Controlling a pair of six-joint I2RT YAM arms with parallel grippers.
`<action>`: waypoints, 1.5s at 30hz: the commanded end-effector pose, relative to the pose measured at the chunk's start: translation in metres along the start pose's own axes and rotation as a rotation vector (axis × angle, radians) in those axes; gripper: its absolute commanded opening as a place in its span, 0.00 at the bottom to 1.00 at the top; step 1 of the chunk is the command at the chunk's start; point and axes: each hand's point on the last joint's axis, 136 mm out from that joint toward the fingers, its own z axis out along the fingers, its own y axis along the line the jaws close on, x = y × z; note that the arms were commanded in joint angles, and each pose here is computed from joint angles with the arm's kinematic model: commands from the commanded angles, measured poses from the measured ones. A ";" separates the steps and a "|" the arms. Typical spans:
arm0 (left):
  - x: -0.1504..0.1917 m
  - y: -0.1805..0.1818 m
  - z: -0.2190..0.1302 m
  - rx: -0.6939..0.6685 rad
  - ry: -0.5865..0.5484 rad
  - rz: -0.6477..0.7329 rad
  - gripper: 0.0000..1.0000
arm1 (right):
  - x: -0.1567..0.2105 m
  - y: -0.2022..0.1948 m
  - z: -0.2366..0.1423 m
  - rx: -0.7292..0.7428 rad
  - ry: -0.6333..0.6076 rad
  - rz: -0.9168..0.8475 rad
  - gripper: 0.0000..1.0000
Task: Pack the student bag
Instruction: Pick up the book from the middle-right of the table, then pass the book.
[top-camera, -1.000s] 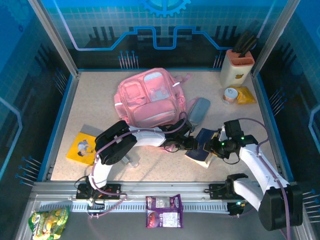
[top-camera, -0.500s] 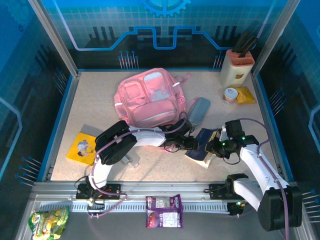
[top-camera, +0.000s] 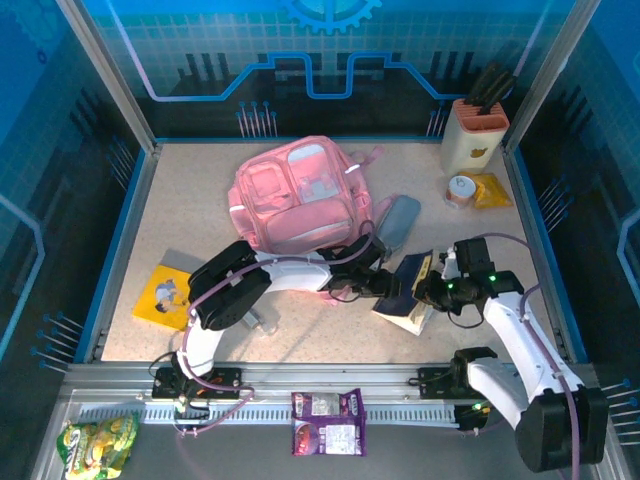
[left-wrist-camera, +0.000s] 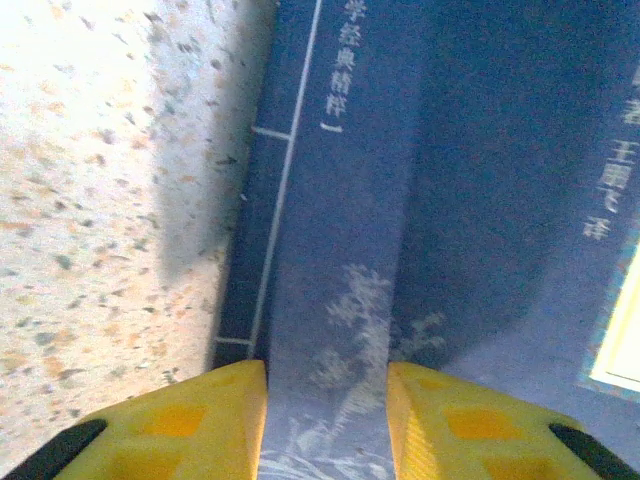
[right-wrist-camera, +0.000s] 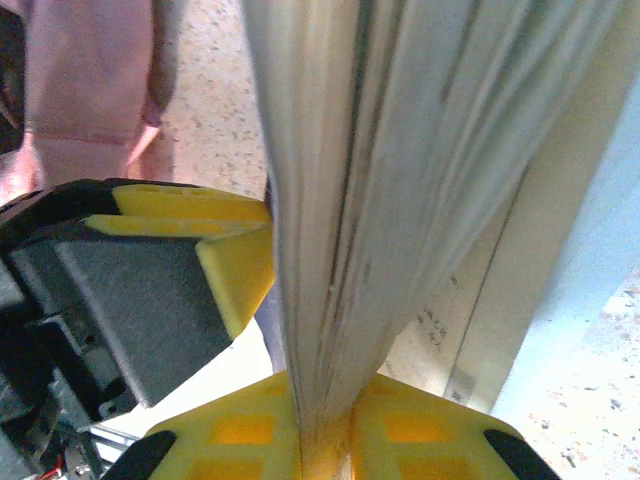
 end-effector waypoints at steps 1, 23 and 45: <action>-0.020 -0.021 -0.044 0.050 -0.071 0.034 0.42 | -0.004 0.021 -0.022 -0.063 -0.023 -0.023 0.17; -0.063 -0.026 -0.172 0.506 -0.294 -0.046 0.68 | -0.035 0.167 -0.064 -0.665 -0.039 -0.207 0.19; -0.090 -0.055 -0.224 0.673 -0.382 -0.093 0.00 | -0.037 0.121 -0.027 -0.459 0.016 -0.145 0.89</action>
